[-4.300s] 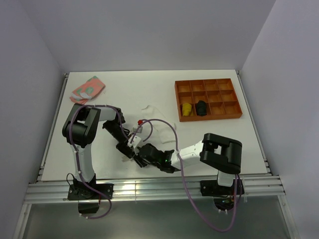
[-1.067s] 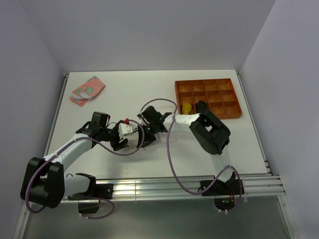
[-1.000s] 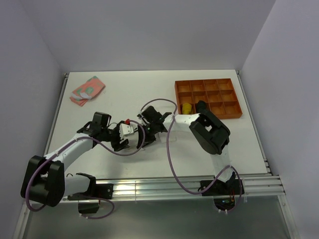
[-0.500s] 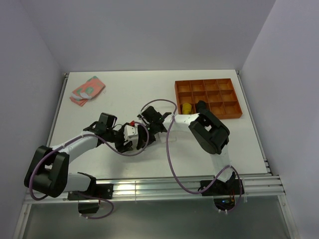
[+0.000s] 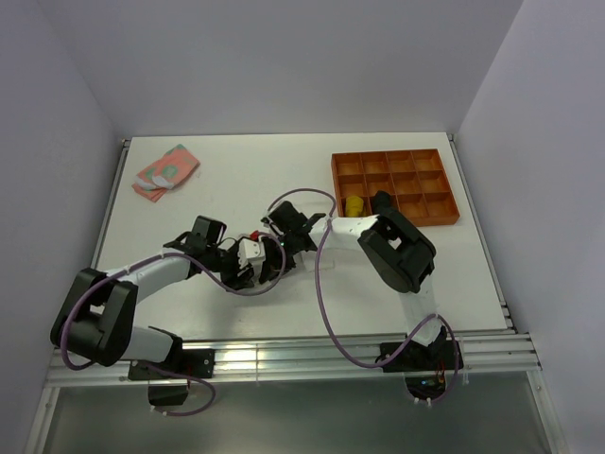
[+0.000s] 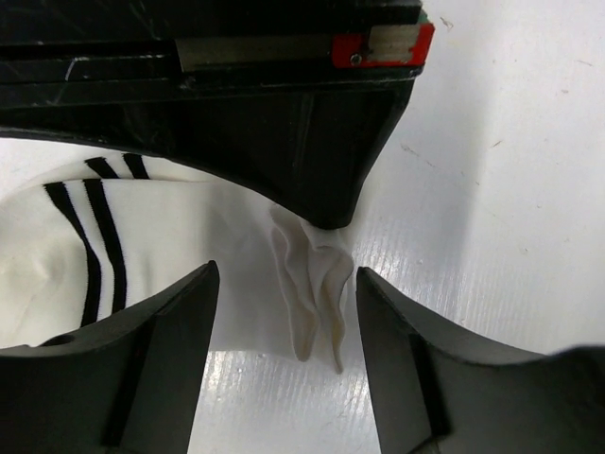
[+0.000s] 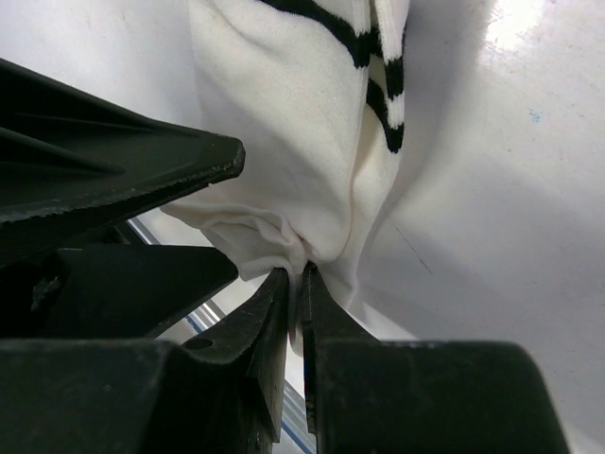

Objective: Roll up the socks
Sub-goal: Roll the sock at the center of the board.

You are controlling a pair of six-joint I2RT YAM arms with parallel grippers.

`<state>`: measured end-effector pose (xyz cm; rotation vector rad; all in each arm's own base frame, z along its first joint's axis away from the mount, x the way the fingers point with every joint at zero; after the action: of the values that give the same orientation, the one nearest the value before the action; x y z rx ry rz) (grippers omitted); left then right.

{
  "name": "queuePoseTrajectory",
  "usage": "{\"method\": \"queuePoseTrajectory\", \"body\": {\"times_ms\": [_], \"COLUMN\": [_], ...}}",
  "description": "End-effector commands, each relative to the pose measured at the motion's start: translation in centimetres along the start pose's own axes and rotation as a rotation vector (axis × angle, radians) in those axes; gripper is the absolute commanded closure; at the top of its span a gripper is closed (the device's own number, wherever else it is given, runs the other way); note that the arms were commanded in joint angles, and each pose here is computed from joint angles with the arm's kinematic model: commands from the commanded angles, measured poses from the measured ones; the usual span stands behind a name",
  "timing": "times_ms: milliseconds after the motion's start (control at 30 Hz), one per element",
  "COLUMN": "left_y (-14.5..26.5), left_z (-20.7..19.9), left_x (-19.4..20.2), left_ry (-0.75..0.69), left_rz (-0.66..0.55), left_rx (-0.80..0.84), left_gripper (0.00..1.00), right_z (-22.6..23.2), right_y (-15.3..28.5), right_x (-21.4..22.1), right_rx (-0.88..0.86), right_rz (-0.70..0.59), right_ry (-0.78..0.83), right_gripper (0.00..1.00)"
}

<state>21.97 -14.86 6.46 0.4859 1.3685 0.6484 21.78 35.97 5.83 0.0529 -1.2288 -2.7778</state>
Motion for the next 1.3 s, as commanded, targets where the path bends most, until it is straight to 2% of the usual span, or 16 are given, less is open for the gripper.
{"method": "queuePoseTrajectory", "body": {"times_ms": [0, 233, 267, 300, 333, 500, 633, 700, 733, 767, 867, 933, 1100, 1200, 1267], "left_y": [-0.4, -0.5, -0.6, -0.6, -0.7, -0.7, -0.8, -0.8, -0.7, -0.7, -0.6, -0.7, -0.3, 0.4, 0.8], "left_z": [0.2, 0.1, 0.2, 0.0, 0.0, -0.3, -0.8, -0.9, -1.1, -1.2, -1.5, -1.6, -2.0, -1.3, -0.5], "left_x": [-0.2, 0.0, 0.0, 0.1, 0.1, 0.4, 0.2, 0.1, 0.0, 0.0, 0.2, 0.2, 0.5, 0.9, 0.5], "left_ry": [0.006, 0.043, 0.048, 0.063, 0.069, 0.099, 0.135, 0.149, 0.159, 0.164, 0.184, 0.193, 0.242, 0.310, 0.306], "left_rz": [-0.016, -0.002, 0.001, 0.010, 0.013, 0.021, 0.019, 0.014, 0.015, 0.014, 0.022, 0.023, 0.023, 0.003, -0.023], "left_rx": [-0.014, 0.005, 0.012, 0.029, 0.036, 0.047, 0.083, 0.100, 0.109, 0.113, 0.126, 0.146, 0.225, 0.257, 0.268], "left_gripper": [0.36, 0.51, 0.57, 0.59, 0.66, 0.75, 0.85, 0.89, 0.96, 0.99, 1.00, 1.00, 1.00, 1.00, 1.00], "right_z": [-0.3, -0.5, -0.5, -0.4, -0.6, -0.6, -0.7, -0.1, -0.7, 0.0, 0.0, -0.2, -0.4, -0.2, 0.3], "right_y": [-0.1, 0.0, 0.0, 0.1, 0.1, 0.6, 1.4, 2.4, 2.5, 3.3, 4.2, 4.4, 5.1, 5.8, 6.6], "right_x": [-0.5, -0.2, -0.2, -0.2, -0.1, -0.2, -0.1, -0.5, -0.1, -0.3, 0.0, 0.2, 1.3, 2.3, 2.2], "right_rx": [-0.006, -0.009, -0.014, -0.017, -0.013, -0.006, 0.003, -0.011, 0.003, -0.015, -0.015, -0.010, 0.016, -0.014, -0.050], "right_rz": [-0.011, -0.015, -0.019, -0.024, -0.024, -0.064, -0.122, -0.191, -0.208, -0.247, -0.325, -0.360, -0.471, -0.565, -0.653], "right_ry": [-0.012, -0.020, -0.017, -0.014, -0.020, -0.017, -0.010, 0.015, 0.013, 0.032, 0.065, 0.087, 0.162, 0.215, 0.245], "right_gripper": [1.00, 1.00, 1.00, 1.00, 1.00, 1.00, 0.87, 0.78, 0.71, 0.69, 0.57, 0.54, 0.52, 0.51, 0.51]}}
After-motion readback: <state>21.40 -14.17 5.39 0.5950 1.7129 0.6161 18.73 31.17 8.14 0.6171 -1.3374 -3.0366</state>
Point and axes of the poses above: each gripper's point midway between its finger pads, its own y axis back along the fingers, its own z axis along the line the jaws close on, x = y × z, the point moved 5 cm from there along y, back along the fingers, and after that the axes turned 11 degrees about -y, right-handed, at the moved point
